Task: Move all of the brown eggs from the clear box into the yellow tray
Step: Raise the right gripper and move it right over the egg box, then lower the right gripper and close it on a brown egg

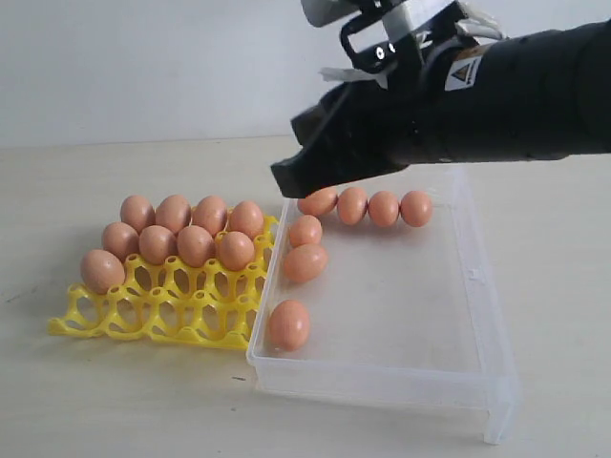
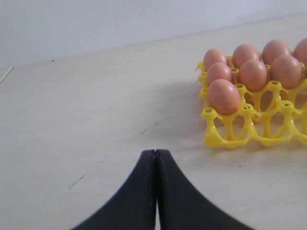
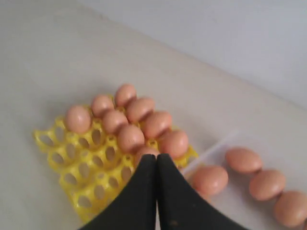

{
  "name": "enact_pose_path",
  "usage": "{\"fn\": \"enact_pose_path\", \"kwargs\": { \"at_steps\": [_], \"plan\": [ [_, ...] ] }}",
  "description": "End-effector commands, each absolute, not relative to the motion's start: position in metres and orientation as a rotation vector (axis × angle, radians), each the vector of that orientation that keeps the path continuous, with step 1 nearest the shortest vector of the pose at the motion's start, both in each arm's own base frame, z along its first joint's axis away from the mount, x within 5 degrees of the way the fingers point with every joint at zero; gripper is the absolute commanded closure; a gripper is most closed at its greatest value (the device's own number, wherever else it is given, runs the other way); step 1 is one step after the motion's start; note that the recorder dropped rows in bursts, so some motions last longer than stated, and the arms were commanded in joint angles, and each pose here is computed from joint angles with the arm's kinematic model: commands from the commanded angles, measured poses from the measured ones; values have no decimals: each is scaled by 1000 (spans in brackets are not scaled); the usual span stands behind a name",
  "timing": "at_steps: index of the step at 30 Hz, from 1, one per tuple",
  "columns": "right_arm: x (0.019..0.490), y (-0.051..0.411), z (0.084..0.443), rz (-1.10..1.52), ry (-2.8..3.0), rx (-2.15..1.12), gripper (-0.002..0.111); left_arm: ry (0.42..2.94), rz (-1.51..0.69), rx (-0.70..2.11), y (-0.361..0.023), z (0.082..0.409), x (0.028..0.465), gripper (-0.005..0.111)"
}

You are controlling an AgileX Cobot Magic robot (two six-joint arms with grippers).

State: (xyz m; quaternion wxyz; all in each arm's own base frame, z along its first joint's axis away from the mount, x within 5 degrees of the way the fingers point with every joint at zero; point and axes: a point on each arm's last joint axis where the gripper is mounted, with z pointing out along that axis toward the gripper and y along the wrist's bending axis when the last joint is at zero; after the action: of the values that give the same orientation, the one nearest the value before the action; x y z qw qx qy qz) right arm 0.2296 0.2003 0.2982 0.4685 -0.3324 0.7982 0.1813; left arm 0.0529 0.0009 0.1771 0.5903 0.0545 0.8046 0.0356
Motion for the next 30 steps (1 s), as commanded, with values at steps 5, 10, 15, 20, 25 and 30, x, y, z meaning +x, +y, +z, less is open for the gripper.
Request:
{"fn": "enact_pose_path", "kwargs": {
  "at_steps": [5, 10, 15, 20, 25, 30],
  "plan": [
    [276, 188, 280, 316, 2369, -1013, 97, 1857, 75, 126, 1, 179, 53, 107],
    [305, 196, 273, 147, 2369, -1132, 81, 1857, 75, 126, 1, 179, 53, 107],
    [330, 206, 250, 68, 2386, -1194, 68, 1857, 75, 126, 1, 179, 53, 107],
    [347, 216, 217, 33, 2424, -1280, 67, 1857, 75, 126, 1, 179, 53, 107],
    [364, 222, 189, 3, 2448, -1335, 67, 1857, 75, 126, 1, 179, 53, 107],
    [382, 230, 177, -35, 2438, -1345, 58, 1857, 75, 126, 1, 179, 53, 107]
  ]
}}
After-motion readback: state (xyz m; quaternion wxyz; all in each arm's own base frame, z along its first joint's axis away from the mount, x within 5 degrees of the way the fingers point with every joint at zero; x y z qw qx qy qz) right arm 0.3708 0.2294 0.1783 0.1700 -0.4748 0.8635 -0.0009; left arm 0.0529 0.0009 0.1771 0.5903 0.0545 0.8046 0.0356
